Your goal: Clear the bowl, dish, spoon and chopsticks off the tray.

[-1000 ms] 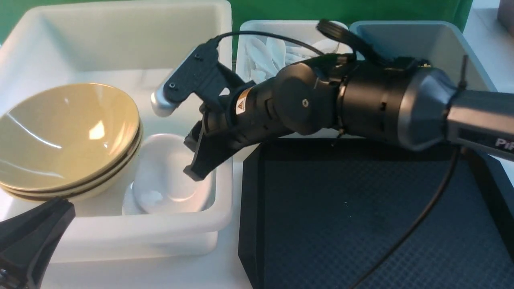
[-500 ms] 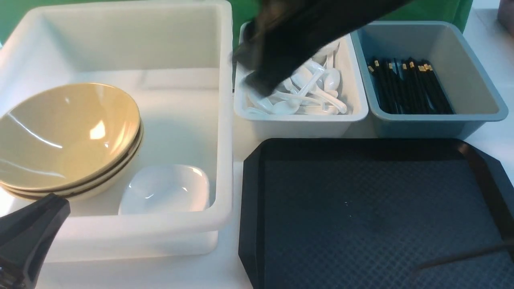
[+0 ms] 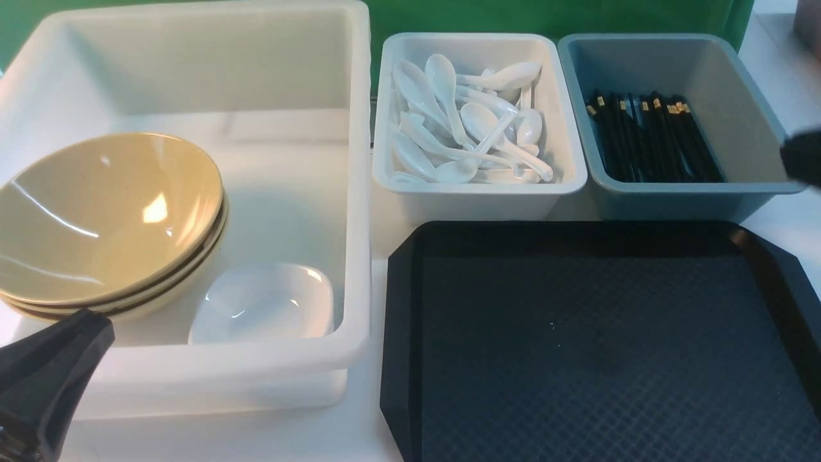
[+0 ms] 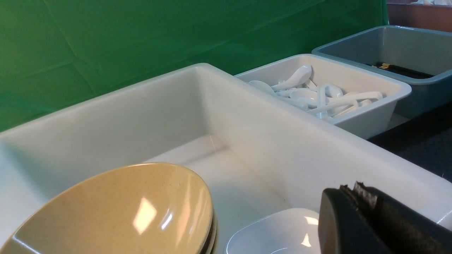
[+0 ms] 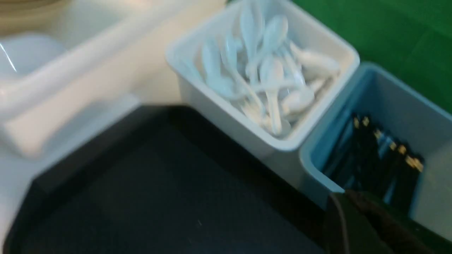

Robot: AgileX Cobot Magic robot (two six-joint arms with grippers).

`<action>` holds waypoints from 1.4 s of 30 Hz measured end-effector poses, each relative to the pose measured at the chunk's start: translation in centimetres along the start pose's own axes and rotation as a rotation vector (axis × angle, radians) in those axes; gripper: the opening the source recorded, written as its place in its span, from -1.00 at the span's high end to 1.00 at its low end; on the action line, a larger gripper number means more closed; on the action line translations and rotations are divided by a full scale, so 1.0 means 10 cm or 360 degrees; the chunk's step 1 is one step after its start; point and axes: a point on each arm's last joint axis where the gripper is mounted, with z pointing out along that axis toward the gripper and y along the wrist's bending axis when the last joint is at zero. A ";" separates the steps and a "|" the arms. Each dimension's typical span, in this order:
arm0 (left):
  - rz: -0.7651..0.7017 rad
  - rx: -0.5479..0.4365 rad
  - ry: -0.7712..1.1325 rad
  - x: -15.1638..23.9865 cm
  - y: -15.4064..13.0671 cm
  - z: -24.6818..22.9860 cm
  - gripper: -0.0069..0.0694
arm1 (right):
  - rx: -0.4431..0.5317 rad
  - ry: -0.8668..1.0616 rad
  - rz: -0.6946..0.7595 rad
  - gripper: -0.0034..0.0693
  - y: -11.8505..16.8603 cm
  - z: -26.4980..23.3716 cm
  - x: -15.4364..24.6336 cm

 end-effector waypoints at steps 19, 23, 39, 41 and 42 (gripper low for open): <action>-0.0001 0.0000 0.0000 0.00 0.00 0.00 0.85 | -0.0054 -0.0310 0.0157 0.79 0.40 -0.01 1.56; -0.0001 0.0001 0.0001 0.00 0.00 0.00 0.85 | 0.0030 -0.0379 0.0206 0.79 0.37 -0.03 1.62; 0.0000 0.0021 0.0013 0.01 -0.01 0.00 0.85 | 0.0676 -0.0329 0.0526 0.78 0.23 -0.15 1.98; 0.0000 0.0021 0.0013 0.01 -0.01 0.00 0.85 | 0.0661 -0.0262 0.0538 0.78 0.24 -0.14 2.02; 0.0000 0.0021 0.0013 0.01 -0.01 0.00 0.85 | 0.0658 -0.0252 0.0539 0.78 0.24 -0.14 2.03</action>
